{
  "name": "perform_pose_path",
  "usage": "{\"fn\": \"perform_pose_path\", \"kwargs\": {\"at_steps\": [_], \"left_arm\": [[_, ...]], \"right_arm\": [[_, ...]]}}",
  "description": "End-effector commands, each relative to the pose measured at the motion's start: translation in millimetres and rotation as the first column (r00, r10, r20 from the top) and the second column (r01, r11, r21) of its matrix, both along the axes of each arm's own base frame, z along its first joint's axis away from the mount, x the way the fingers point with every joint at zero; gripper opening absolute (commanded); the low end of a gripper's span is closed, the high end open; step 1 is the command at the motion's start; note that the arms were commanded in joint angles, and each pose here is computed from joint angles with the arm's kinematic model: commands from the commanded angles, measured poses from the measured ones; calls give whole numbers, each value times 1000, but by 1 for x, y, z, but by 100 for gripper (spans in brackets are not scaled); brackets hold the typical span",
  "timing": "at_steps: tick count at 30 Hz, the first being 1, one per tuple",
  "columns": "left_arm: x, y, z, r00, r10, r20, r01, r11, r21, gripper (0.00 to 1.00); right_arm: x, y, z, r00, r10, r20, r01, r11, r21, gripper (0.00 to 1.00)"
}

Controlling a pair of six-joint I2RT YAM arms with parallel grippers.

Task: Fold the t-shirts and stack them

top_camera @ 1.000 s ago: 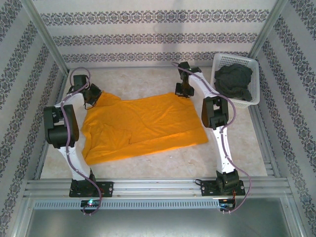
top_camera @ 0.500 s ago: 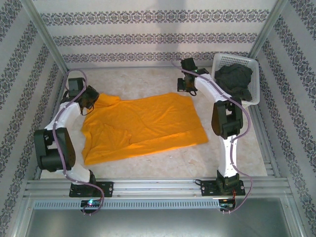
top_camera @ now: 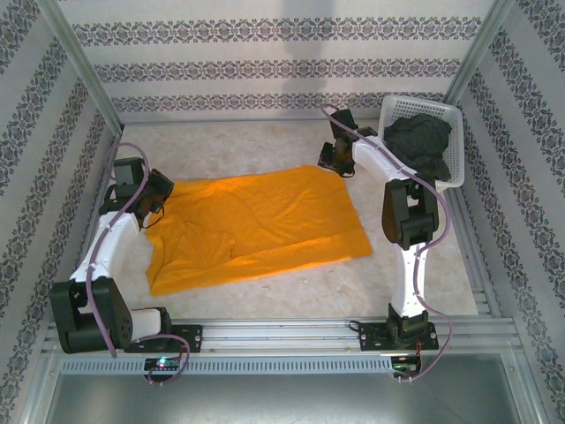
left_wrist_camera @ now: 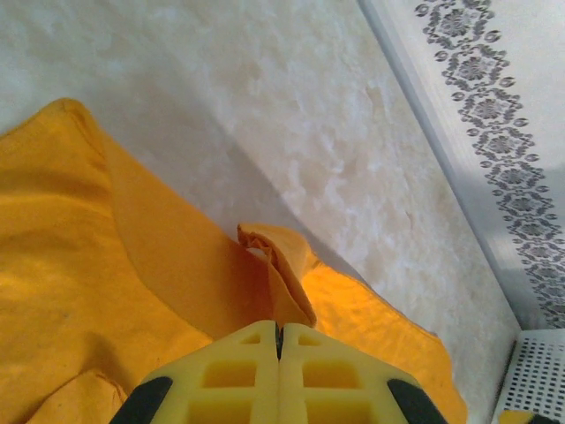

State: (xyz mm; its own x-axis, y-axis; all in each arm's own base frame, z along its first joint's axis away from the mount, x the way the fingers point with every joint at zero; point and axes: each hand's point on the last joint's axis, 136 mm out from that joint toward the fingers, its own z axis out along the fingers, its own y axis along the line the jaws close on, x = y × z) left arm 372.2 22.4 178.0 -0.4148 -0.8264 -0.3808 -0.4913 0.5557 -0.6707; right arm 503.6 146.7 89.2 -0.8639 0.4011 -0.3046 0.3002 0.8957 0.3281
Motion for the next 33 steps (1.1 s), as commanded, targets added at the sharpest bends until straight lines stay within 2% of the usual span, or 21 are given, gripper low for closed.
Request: {"fn": "perform_pose_path", "kwargs": {"at_steps": [1, 7, 10, 13, 19, 21, 30, 33], "left_arm": [[-17, -9, 1, 1000, -17, -7, 17, 1000, -18, 0], [-33, -14, -7, 1000, -12, -1, 12, 999, -45, 0], [-35, -15, -8, 1000, -13, 3, 13, 999, -50, 0], [-39, -16, -8, 1000, -15, 4, 16, 999, -51, 0], [-49, -19, -12, 1000, -20, 3, 20, 998, -63, 0], [-51, -20, -12, 1000, -25, 1, 25, 997, -66, 0], [-56, -20, -9, 1000, -25, -2, 25, 998, -58, 0], [-60, -19, -7, 1000, -20, 1, 20, 999, -48, 0]], "right_arm": [[-9, 9, -16, 955, -261, -144, 274, 958, 79, 38], [4, 17, -26, 807, -541, -235, 579, 804, 134, 44], [12, 14, -27, 754, -608, -249, 646, 754, 115, 50], [23, 12, -29, 717, -650, -252, 692, 708, 143, 51], [24, 8, -57, 615, -713, -337, 783, 602, 154, 50], [29, 7, -60, 600, -721, -347, 795, 583, 165, 50], [27, -1, -87, 559, -736, -383, 819, 564, 111, 49], [25, -3, -92, 561, -728, -395, 816, 568, 113, 44]]}}
